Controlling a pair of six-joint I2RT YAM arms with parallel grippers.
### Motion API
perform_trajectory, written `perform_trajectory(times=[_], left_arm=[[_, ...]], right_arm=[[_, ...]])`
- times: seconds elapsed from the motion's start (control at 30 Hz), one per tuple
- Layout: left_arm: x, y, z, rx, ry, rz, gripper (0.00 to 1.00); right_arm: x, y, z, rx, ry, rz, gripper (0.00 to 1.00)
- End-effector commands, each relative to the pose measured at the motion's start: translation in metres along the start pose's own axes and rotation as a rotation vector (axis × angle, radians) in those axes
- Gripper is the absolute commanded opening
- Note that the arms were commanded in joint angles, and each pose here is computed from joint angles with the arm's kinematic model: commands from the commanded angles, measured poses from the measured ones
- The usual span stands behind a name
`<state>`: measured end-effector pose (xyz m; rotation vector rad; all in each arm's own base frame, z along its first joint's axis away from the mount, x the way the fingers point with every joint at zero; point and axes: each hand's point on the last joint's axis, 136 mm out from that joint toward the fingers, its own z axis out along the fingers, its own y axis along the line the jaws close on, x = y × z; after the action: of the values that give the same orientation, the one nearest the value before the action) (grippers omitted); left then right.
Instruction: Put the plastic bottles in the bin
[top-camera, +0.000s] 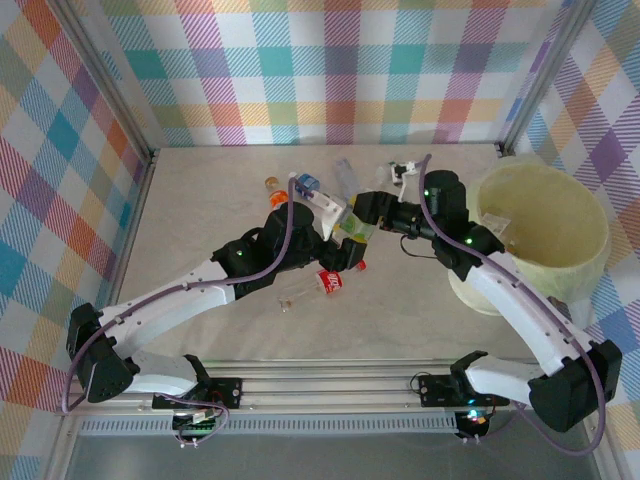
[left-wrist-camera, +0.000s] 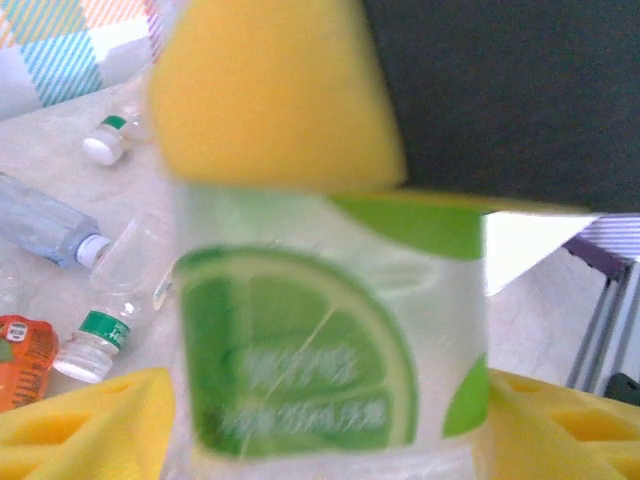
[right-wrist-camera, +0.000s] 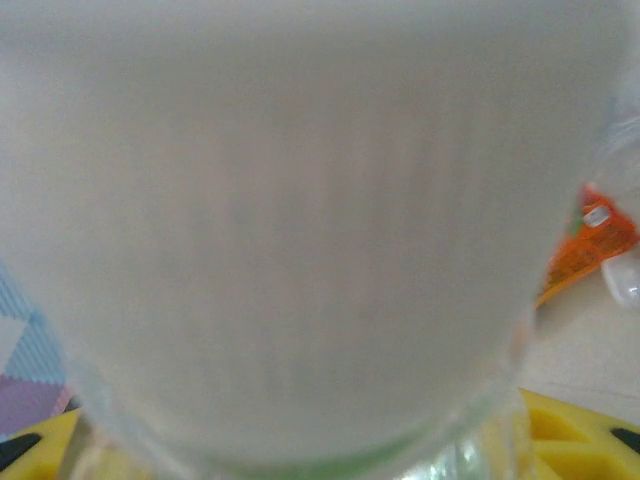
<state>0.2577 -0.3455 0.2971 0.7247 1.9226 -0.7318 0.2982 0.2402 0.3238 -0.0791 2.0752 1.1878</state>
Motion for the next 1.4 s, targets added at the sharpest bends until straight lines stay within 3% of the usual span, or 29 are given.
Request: perform_trajectory(times=[0.0, 0.2, 0.53, 0.93, 1.1, 1.37], left_arm=[[-0.007, 0.005, -0.007, -0.031, -0.060, -0.017, 0.84], [-0.015, 0.026, -0.022, -0.140, -0.153, -0.052, 1.00], [-0.013, 0.079, -0.055, -0.399, -0.256, -0.173, 1.00], [0.005, 0.115, -0.070, -0.544, -0.252, -0.293, 1.00], [0.016, 0.130, -0.076, -0.608, -0.242, -0.342, 1.00], [0.041, 0.163, -0.083, -0.749, -0.200, -0.473, 1.00]], right_arm=[[-0.022, -0.005, -0.025, 0.110, -0.125, -0.097, 0.41], [-0.050, -0.010, -0.063, 0.227, -0.273, -0.227, 0.34], [-0.103, 0.003, -0.134, 0.463, -0.466, -0.517, 0.31], [-0.154, -0.027, -0.203, 0.881, -0.518, -0.627, 0.30], [-0.155, -0.056, -0.232, 1.037, -0.507, -0.584, 0.30], [-0.139, -0.110, -0.265, 1.315, -0.375, -0.494, 0.28]])
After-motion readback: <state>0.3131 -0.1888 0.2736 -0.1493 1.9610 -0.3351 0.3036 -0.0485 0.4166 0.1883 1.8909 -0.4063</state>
